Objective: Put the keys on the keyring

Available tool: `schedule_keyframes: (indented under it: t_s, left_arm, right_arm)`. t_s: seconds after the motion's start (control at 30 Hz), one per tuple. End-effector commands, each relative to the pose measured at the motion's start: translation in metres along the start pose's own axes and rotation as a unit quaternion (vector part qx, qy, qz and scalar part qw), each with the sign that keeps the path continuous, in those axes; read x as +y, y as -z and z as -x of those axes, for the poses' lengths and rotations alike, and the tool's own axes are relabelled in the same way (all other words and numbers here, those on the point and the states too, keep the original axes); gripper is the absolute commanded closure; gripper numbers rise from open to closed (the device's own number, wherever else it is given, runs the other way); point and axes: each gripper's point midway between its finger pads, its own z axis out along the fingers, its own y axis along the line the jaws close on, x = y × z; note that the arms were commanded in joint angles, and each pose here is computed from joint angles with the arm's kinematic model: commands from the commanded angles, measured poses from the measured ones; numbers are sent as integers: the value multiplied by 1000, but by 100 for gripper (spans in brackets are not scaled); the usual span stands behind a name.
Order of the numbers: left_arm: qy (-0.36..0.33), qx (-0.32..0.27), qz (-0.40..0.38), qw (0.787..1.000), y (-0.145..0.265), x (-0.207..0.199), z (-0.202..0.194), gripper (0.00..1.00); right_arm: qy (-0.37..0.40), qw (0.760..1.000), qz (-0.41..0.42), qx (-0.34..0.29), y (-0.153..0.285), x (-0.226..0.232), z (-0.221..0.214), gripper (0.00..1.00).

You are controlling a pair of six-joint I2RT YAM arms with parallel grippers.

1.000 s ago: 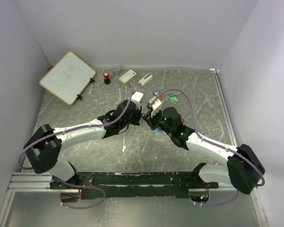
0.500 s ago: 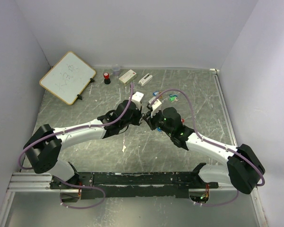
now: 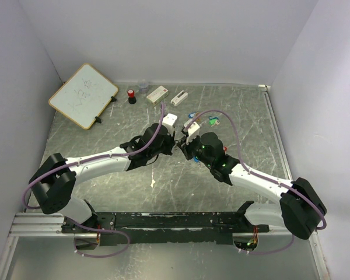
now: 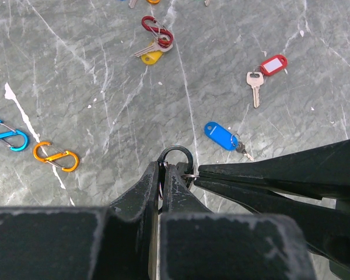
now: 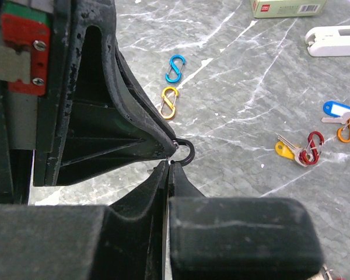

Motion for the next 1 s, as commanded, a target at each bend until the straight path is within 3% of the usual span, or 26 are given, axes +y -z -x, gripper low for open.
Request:
schedule_keyframes:
  t_s: [0.0, 0.97]
  left_arm:
    - [-5, 0, -12, 1000, 1, -3, 4, 93]
    - [-2, -13, -14, 1000, 10, -3, 15, 93]
  right_arm:
    - [5, 1000, -3, -7, 0, 0, 2, 100]
    - [5, 1000, -3, -5, -1, 1, 1, 100]
